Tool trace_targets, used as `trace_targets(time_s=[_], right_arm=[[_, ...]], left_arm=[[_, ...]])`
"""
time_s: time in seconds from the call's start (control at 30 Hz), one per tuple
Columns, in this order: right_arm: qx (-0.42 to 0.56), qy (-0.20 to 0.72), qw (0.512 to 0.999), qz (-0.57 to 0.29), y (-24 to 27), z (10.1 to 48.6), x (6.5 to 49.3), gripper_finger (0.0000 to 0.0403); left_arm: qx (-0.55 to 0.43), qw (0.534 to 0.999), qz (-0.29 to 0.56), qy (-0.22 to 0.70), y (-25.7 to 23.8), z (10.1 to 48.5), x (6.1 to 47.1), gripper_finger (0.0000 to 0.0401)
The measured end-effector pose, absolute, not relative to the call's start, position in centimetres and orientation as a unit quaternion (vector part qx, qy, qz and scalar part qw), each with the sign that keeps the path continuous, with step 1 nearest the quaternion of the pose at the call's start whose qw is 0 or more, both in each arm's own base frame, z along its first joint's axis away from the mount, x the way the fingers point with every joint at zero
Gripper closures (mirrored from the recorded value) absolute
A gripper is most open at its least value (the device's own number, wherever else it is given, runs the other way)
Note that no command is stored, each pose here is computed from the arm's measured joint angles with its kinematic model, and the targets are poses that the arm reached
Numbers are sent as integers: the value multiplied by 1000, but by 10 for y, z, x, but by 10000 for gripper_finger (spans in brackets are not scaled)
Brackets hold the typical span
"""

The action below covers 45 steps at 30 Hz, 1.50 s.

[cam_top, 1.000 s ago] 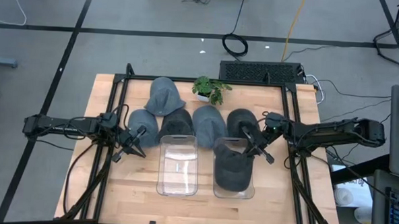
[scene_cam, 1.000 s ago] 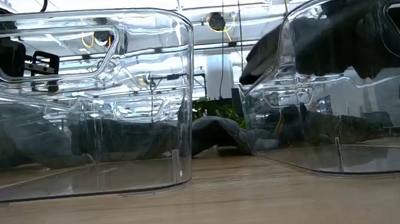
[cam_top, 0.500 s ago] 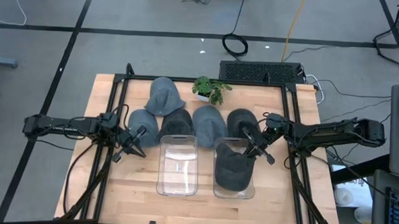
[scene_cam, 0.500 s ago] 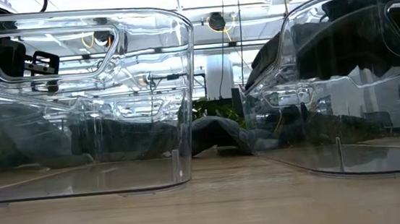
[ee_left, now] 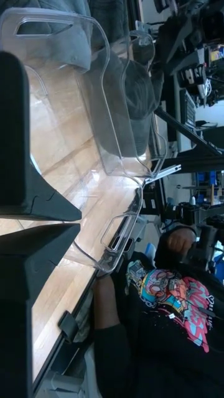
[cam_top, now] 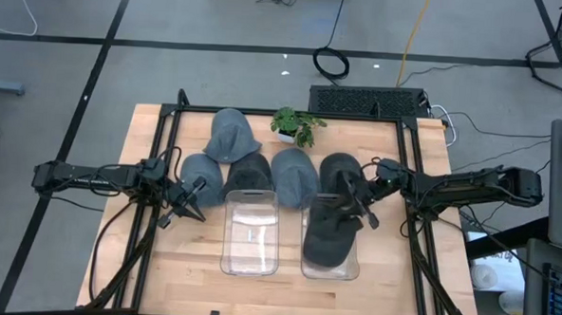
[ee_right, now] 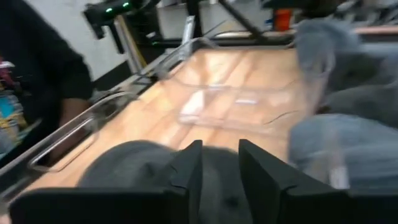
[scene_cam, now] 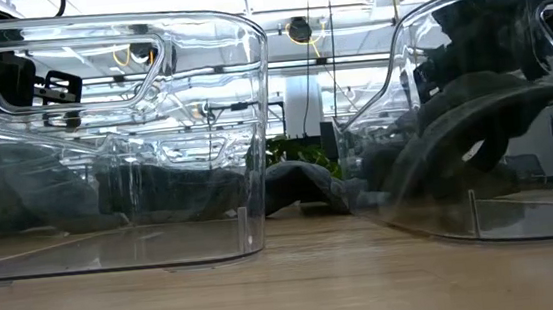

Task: Pick & Place hat
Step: Put the top black cap into the right transparent bin

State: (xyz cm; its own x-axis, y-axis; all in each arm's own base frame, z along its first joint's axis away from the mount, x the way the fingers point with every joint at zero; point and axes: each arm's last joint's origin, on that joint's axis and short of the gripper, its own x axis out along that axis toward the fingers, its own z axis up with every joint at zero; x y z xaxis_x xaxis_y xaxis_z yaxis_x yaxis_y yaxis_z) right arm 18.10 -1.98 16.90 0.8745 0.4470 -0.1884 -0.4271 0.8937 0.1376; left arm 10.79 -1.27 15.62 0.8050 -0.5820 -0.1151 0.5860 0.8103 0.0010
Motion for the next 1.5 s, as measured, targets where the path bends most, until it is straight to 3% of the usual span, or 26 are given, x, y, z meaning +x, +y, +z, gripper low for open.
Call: trace_targets(time_s=[0.17,0.33,0.47,0.63,0.93,1.27,1.5], right_arm=[[57,56,982,174,-23,181,184,279],[76,33,979,184,-19,202,192,285],[66,122,968,207,-7,217,204,328],[12,283,947,148,11,241,209,394],[39,367,914,166,47,257,198,402],[117,441,871,185,68,243,184,403],[114,469,866,132,60,219,179,403]], left_arm=[[18,950,-307,55,-13,156,108,375],[18,950,-307,55,-13,156,108,375],[18,950,-308,55,-13,156,108,375],[18,950,-308,55,-13,156,108,375],[18,950,-308,55,-13,156,108,375],[18,950,-308,55,-13,156,108,375],[18,950,-308,55,-13,156,108,375]])
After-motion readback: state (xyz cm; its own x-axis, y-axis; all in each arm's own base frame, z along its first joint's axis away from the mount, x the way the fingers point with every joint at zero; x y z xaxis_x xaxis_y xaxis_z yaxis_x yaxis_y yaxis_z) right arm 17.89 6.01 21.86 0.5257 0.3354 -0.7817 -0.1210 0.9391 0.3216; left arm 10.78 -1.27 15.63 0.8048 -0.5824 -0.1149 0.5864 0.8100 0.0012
